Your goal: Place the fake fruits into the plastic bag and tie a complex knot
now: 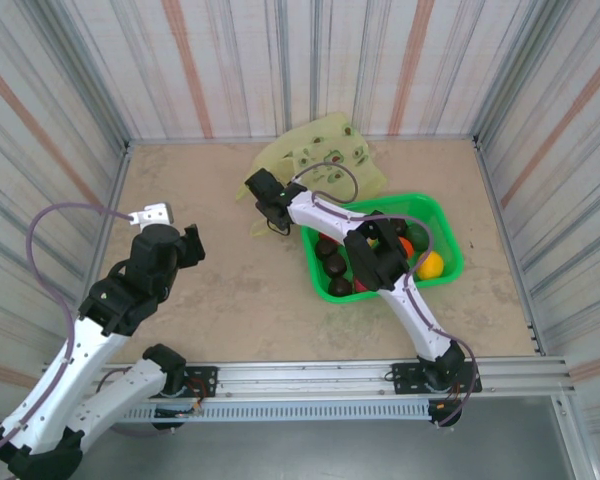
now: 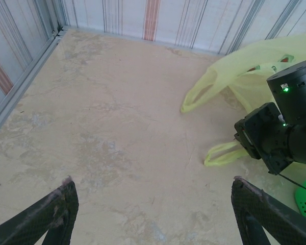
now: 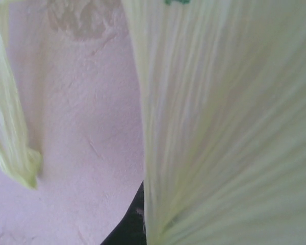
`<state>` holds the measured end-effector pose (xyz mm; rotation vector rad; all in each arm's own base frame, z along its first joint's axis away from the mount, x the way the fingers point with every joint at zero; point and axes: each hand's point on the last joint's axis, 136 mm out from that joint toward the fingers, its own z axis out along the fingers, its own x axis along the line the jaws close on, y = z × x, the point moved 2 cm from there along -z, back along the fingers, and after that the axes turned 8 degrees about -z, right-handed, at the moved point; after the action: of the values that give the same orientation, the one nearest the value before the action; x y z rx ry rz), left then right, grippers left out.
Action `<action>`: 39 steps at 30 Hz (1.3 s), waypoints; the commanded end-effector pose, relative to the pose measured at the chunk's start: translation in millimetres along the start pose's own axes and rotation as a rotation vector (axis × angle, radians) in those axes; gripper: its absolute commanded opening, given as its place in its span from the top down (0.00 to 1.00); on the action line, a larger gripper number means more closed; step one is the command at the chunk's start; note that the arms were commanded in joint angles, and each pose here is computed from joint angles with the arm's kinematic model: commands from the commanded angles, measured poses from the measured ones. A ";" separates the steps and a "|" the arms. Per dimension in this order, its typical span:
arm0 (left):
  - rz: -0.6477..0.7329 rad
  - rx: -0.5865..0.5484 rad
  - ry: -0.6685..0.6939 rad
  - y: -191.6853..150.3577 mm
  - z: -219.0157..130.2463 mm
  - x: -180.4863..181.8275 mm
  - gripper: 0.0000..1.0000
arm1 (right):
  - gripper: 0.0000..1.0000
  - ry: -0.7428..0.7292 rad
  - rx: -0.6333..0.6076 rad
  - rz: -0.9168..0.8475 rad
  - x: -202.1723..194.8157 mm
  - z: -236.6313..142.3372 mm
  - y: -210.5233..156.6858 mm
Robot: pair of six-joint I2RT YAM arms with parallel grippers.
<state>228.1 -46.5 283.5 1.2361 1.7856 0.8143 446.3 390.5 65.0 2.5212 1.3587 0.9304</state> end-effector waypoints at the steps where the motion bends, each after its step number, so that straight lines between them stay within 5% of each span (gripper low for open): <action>1: 0.010 -0.010 0.003 1.3 1.8 2.2 0.20 | 1.00 0.198 0.002 -0.117 45.4 -39.7 13.4; 8: 0.069 0.022 -0.125 -3.0 8.7 -20.8 0.23 | 1.00 0.504 0.125 -0.412 83.8 -128.3 39.2; 16: 0.121 0.007 -0.273 21.1 -12.6 -48.4 0.20 | 1.00 0.613 0.285 -0.583 58.6 -213.8 70.3; 20: 0.237 -0.006 -0.434 28.9 -29.3 -77.0 0.14 | 1.00 0.656 0.286 -0.535 42.1 -246.6 87.7; 25: 0.368 0.103 -0.677 -1.5 -45.2 -114.0 0.11 | 1.00 0.671 0.258 -0.451 18.2 -267.6 100.7; 31: 0.293 0.152 -0.920 -39.9 -72.7 -152.2 0.16 | 1.00 0.702 0.183 -0.230 -5.7 -273.0 124.8; 39: 0.501 0.002 -0.934 -89.0 -75.6 -187.6 0.14 | 1.00 0.695 0.143 0.097 -34.4 -262.3 151.4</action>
<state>146.5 -251.9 278.2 1.7975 0.7724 0.2068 384.4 238.5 290.2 2.4354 1.6954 1.7567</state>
